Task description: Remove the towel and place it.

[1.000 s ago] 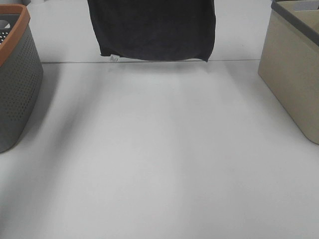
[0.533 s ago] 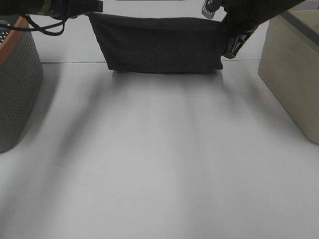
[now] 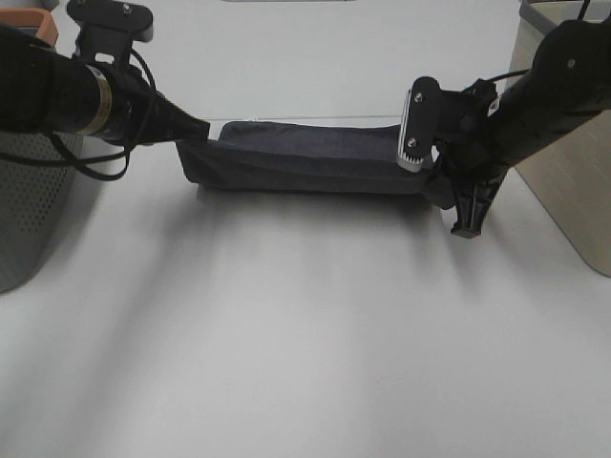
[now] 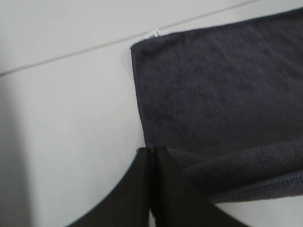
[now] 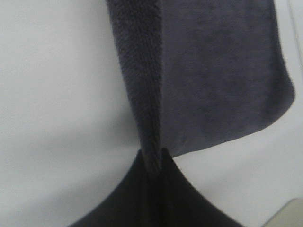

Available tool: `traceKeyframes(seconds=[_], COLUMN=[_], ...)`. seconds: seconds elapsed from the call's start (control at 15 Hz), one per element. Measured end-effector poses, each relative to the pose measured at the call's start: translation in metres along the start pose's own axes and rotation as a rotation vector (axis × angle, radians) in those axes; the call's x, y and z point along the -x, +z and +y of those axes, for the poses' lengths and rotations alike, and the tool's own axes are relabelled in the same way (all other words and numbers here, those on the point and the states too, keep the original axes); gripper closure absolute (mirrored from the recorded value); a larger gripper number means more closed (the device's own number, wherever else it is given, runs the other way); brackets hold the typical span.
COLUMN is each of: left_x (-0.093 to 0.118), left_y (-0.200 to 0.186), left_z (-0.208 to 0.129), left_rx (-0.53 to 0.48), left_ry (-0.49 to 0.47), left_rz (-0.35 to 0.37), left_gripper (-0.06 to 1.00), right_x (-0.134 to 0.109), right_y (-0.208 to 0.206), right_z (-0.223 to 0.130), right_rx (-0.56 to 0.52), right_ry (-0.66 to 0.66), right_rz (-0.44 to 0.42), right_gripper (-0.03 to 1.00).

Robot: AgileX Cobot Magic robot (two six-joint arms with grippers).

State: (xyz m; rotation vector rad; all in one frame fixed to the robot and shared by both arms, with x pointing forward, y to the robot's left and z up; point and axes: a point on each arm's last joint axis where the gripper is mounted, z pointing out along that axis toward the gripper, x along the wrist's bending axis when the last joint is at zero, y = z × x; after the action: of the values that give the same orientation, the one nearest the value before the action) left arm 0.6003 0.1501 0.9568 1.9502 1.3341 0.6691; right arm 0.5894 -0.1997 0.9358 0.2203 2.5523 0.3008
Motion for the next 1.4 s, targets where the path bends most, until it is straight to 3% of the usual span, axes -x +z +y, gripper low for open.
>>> traceKeyframes(seconds=[0.13,0.33,0.8,0.93,1.0,1.07,1.2,1.33,1.4], left_x=[0.009,0.011,0.018,0.018,0.018,0.018,0.018,0.017,0.016], left_y=[0.000,-0.001,0.008,0.008,0.008,0.008,0.004,-0.008,-0.017], left_z=[-0.020,-0.043,-0.067,-0.067,-0.068,-0.068,-0.063,-0.050,-0.036], left_rx=[-0.059,-0.129,-0.210,-0.211,-0.212,-0.212,-0.197,-0.145,-0.096], left_ry=[-0.004,-0.094,-0.160,-0.157,-0.156,-0.156,-0.157,-0.158,-0.158], left_rz=[-0.013,-0.029,-0.096,-0.096,-0.095,-0.095,-0.098,-0.102,-0.105], left_gripper=[0.94,0.94,0.94,0.77,0.52,0.42,0.12,0.10,0.10], right_x=[-0.017,-0.029,-0.034,-0.035,-0.035,-0.035,-0.028,-0.017,-0.007], right_y=[0.004,0.006,0.012,0.012,0.012,0.010,-0.001,-0.022,-0.037], right_z=[-0.008,-0.013,-0.016,-0.016,-0.016,-0.015,-0.012,-0.007,-0.002], right_rx=[-0.022,-0.033,-0.035,-0.036,-0.037,-0.035,-0.016,0.020,0.052], right_ry=[0.005,0.029,0.117,0.089,0.074,0.074,0.072,0.068,0.065], right_rz=[0.051,0.086,0.120,0.128,0.134,0.131,0.096,0.021,-0.056], right_gripper=[0.95,0.95,0.92,0.71,0.56,0.46,0.36,0.35,0.35])
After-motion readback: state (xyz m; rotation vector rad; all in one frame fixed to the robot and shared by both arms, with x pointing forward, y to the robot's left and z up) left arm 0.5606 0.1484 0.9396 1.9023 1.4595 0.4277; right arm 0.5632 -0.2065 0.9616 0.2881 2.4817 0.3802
